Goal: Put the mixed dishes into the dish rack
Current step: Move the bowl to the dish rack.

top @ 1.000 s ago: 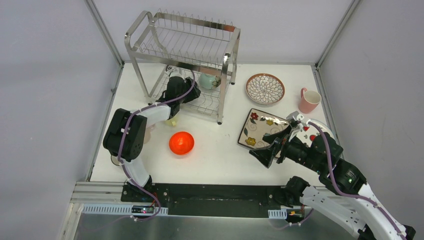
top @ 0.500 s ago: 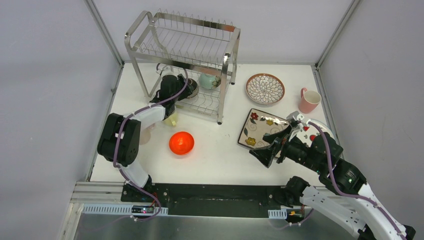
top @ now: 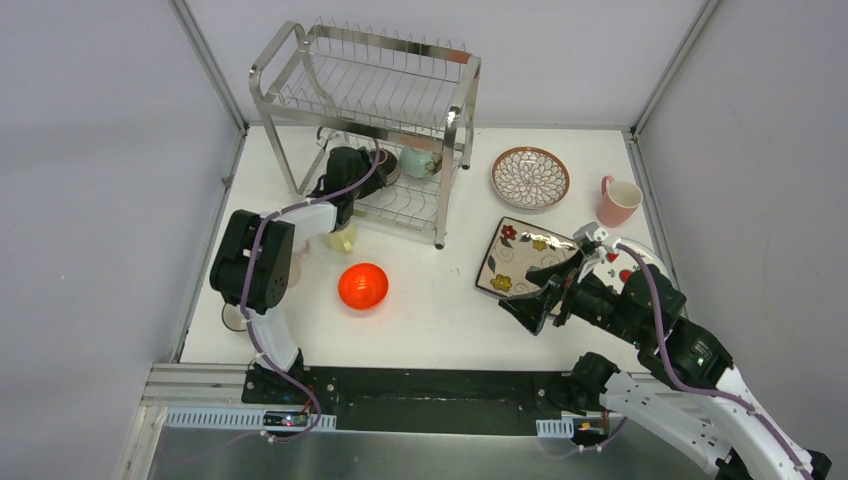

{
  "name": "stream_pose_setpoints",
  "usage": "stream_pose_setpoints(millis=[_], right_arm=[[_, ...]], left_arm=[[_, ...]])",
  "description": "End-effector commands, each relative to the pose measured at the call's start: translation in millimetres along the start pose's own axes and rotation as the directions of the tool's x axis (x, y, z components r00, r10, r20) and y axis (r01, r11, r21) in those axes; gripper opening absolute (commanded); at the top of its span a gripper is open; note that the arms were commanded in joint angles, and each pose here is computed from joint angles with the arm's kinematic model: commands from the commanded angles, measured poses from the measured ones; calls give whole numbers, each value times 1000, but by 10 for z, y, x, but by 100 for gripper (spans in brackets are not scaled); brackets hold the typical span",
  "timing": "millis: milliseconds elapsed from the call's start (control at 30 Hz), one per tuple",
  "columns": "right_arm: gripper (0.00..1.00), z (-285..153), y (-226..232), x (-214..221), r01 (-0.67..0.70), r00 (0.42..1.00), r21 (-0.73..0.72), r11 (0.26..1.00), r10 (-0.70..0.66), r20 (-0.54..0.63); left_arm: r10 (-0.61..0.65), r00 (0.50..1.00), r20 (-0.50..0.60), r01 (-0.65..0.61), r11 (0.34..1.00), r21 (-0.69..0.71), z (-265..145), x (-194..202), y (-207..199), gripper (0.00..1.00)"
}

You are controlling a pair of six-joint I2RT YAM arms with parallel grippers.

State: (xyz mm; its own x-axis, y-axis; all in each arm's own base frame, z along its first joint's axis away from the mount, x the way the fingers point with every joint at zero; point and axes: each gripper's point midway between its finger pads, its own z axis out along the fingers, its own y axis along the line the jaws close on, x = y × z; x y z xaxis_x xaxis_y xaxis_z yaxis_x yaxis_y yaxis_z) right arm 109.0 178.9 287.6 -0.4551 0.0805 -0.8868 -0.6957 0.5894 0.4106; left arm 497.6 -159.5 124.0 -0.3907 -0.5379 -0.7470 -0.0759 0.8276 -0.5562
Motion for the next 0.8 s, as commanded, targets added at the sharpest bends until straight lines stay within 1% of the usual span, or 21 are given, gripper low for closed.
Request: stream_pose_setpoints(millis=[0, 167, 533, 667, 767], right_arm=[[100, -7, -27, -67, 24, 999, 18, 1000, -24, 20], [100, 12, -52, -56, 38, 999, 29, 999, -38, 8], [100, 89, -93, -25, 61, 998, 42, 997, -60, -17], [100, 87, -70, -78, 69, 998, 34, 997, -69, 2], [100, 56, -68, -143, 76, 997, 40, 996, -77, 29]], left_arm=[[2, 997, 81, -6, 999, 48, 121, -320, -176, 51], [23, 991, 128, -32, 997, 69, 199, -452, -249, 51], [73, 975, 209, -97, 990, 106, 360, -529, -288, 51], [86, 969, 232, -118, 985, 127, 432, -530, -308, 51], [91, 968, 235, -137, 973, 184, 445, -501, -400, 52]])
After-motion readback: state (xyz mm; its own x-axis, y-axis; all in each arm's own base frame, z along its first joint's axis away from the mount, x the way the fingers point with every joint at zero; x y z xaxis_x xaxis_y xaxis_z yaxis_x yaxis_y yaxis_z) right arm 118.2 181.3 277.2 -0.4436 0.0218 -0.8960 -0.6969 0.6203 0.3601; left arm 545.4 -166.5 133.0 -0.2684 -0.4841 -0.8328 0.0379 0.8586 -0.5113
